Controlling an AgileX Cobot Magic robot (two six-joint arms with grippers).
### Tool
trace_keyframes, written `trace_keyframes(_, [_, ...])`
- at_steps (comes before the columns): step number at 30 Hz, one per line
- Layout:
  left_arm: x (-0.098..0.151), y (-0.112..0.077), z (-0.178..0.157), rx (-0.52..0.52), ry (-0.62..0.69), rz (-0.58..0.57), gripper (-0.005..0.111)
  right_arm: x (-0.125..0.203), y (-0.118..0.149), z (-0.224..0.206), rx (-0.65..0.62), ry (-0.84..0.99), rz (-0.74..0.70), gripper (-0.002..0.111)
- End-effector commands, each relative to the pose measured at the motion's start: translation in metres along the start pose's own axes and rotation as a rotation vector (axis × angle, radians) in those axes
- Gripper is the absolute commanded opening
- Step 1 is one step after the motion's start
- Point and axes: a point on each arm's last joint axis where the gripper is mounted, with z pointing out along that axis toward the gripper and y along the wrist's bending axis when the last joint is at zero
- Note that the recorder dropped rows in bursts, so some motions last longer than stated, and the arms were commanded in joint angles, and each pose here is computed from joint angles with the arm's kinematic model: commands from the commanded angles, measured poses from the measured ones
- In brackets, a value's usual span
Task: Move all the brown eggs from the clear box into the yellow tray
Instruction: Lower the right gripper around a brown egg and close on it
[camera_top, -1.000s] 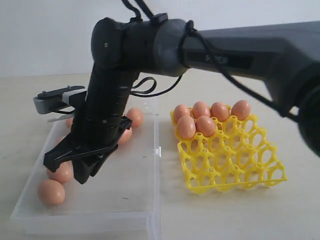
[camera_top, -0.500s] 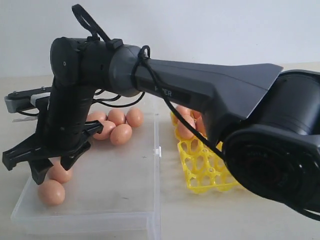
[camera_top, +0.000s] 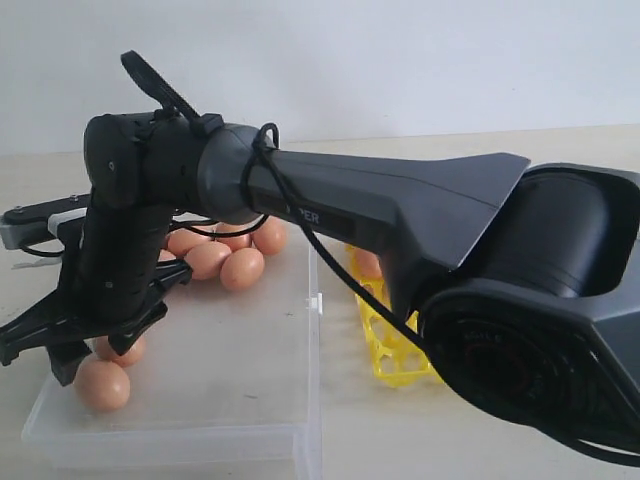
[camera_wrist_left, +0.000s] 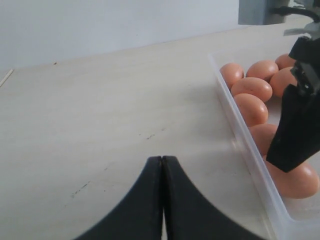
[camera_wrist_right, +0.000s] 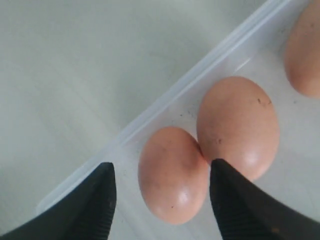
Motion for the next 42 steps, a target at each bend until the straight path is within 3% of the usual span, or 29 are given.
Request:
trace_keyframes(1, [-0.002,0.000,-0.001,0.004,-0.016,-0.005,0.000,-0.002,0.005,-0.002,0.010,-0.020,-0.021,0.055])
trace_keyframes(12, [-0.002,0.000,-0.001,0.004,-0.016,-0.005,0.000,-0.002,-0.001,0.000,0.076,-0.023,-0.056,0.055])
trace_keyframes(30, [-0.002,0.000,-0.001,0.004,-0.016,-0.005,0.000,0.004,0.022,0.008,0.086,-0.006,-0.125,0.055])
trace_keyframes(42, [-0.002,0.000,-0.001,0.004,-0.016,-0.005,0.000,0.013,0.023,0.044,0.113,0.030,-0.155,0.055])
